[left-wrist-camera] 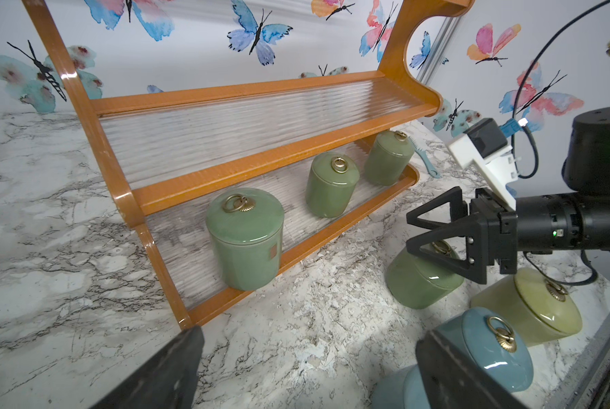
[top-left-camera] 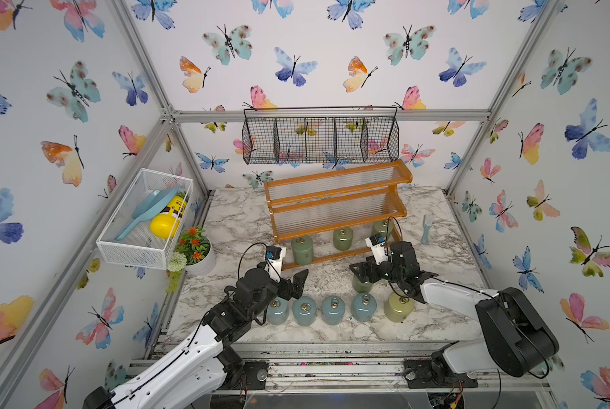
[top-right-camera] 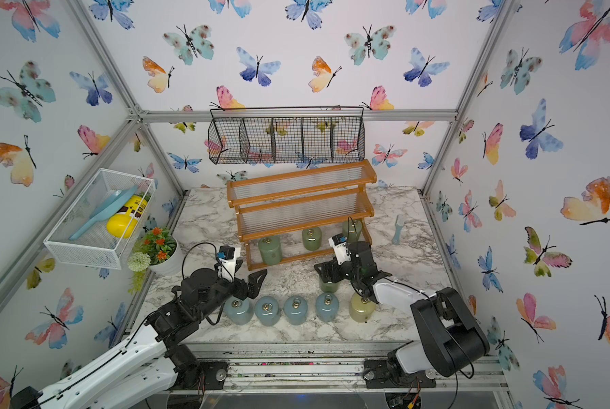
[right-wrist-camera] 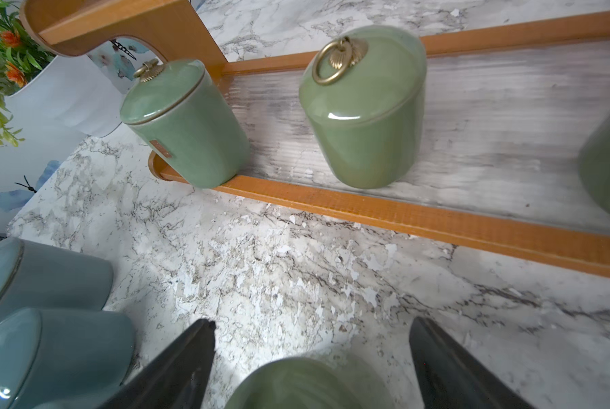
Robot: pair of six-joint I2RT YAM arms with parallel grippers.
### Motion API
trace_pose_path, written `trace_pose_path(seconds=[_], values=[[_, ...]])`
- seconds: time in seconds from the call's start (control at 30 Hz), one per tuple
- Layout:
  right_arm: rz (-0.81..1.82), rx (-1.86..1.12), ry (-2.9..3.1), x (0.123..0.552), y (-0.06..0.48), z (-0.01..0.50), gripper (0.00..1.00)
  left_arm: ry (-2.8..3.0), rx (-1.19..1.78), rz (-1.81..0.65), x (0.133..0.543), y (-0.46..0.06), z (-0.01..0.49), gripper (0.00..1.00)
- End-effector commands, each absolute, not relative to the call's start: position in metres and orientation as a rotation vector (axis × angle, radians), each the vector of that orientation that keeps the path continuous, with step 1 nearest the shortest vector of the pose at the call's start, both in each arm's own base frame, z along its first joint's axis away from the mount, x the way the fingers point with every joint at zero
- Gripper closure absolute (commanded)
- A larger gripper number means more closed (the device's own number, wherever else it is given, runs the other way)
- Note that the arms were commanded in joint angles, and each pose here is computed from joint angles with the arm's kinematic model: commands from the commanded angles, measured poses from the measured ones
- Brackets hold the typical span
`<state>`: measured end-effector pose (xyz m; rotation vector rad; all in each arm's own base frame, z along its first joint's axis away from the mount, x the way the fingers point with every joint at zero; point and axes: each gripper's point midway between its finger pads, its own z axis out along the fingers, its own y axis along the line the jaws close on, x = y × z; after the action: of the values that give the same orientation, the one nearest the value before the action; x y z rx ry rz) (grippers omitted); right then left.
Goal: Remove the tea canisters from the shelf
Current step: Place the tea canister at the center of the board.
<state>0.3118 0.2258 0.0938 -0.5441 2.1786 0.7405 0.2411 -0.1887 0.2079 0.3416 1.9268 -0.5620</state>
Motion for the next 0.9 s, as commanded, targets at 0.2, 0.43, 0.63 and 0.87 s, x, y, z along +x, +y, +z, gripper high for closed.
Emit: trace_pose_path(seconds=[0.2,0.43,0.63,0.87], values=[[0.718,-0.503,2.28,0.296,0.215,0.093,0.08,1.957,0.318,-0.543,0.241,-0.184,0.197,0.02],[0.742,-0.479,2.333,0.285,0.212,0.084,0.12,1.96,0.318,-0.545,0.241,-0.185,0.196,0.02],[0.791,-0.467,2.33,0.283,0.216,0.083,0.17,1.961,0.319,-0.546,0.242,-0.186,0.195,0.02],[0.825,-0.479,2.329,0.282,0.223,0.083,0.21,1.968,0.318,-0.559,0.242,-0.188,0.193,0.02]])
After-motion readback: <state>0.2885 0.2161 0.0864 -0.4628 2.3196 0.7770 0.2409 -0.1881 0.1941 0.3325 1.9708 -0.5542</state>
